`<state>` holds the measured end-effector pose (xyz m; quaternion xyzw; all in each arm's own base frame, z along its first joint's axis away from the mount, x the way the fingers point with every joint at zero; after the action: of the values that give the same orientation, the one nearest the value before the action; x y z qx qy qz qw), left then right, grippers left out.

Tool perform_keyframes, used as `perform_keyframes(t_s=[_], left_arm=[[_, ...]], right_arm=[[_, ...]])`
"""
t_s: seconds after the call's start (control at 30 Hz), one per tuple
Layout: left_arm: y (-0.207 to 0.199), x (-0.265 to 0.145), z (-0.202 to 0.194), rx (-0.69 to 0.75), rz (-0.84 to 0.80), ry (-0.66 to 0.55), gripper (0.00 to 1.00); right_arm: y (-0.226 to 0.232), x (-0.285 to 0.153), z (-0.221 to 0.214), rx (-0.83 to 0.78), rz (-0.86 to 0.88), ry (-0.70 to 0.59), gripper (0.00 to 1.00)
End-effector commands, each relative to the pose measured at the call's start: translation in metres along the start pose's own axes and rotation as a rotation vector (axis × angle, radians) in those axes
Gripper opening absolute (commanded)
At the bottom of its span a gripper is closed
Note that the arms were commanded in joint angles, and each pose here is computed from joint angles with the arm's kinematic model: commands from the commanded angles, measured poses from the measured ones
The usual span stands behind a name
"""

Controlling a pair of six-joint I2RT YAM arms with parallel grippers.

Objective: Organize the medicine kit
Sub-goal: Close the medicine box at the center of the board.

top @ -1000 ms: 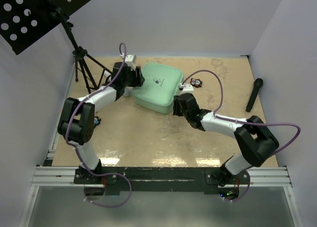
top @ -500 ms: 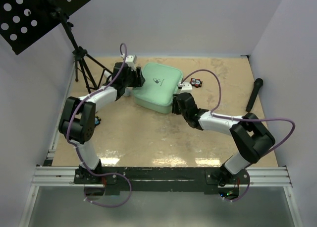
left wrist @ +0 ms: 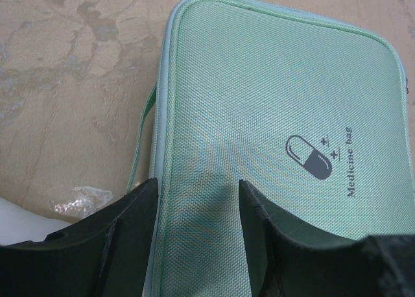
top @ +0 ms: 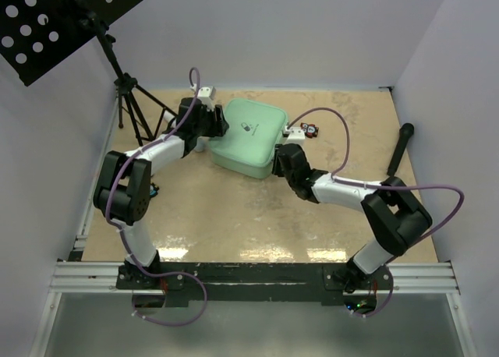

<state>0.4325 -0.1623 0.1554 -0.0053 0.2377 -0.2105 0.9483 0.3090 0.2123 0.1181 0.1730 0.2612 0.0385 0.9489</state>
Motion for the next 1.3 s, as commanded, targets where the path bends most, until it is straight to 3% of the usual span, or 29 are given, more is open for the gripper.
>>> perform_keyframes(t_s=[0.0, 0.33, 0.4, 0.43, 0.6, 0.77, 1.03, 1.27], left_arm=[[-0.003, 0.002, 0.019, 0.005, -0.030, -0.056, 0.57], [-0.005, -0.009, 0.030, -0.020, -0.017, -0.099, 0.57], [-0.005, -0.011, 0.029, -0.023, -0.017, -0.099, 0.57], [-0.005, -0.011, 0.028, -0.025, -0.017, -0.097, 0.57], [-0.007, -0.011, 0.024, -0.037, -0.028, -0.093, 0.57], [-0.007, -0.011, 0.020, -0.035, -0.030, -0.086, 0.57], [-0.011, -0.012, 0.018, -0.054, -0.056, -0.086, 0.56], [-0.014, -0.026, 0.019, -0.066, -0.043, -0.076, 0.56]], right_arm=[[0.010, -0.014, 0.028, 0.091, 0.020, -0.068, 0.38], [-0.012, -0.020, 0.036, 0.270, 0.172, 0.001, 0.58], [-0.010, -0.018, 0.031, 0.279, 0.198, 0.032, 0.88], [-0.008, -0.016, 0.029, 0.289, 0.209, 0.046, 0.89], [-0.004, -0.017, 0.024, 0.377, 0.291, 0.074, 0.86], [-0.020, -0.034, 0.036, 0.535, 0.416, -0.021, 0.84], [-0.028, -0.039, 0.038, 0.520, 0.580, -0.005, 0.78], [-0.037, -0.021, 0.025, 0.524, 0.569, 0.060, 0.68]])
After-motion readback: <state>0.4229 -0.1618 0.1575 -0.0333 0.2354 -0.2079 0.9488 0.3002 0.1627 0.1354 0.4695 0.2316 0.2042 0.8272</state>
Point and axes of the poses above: each gripper's point midway between its finger pads, its own x axis out along the fingers, its own y axis along the line the jaws close on, z = x × y, the point moved 7 cm from there along -x, back along the fingers, and after that the axes turned 12 degrees about x, right-handed, at the moved point
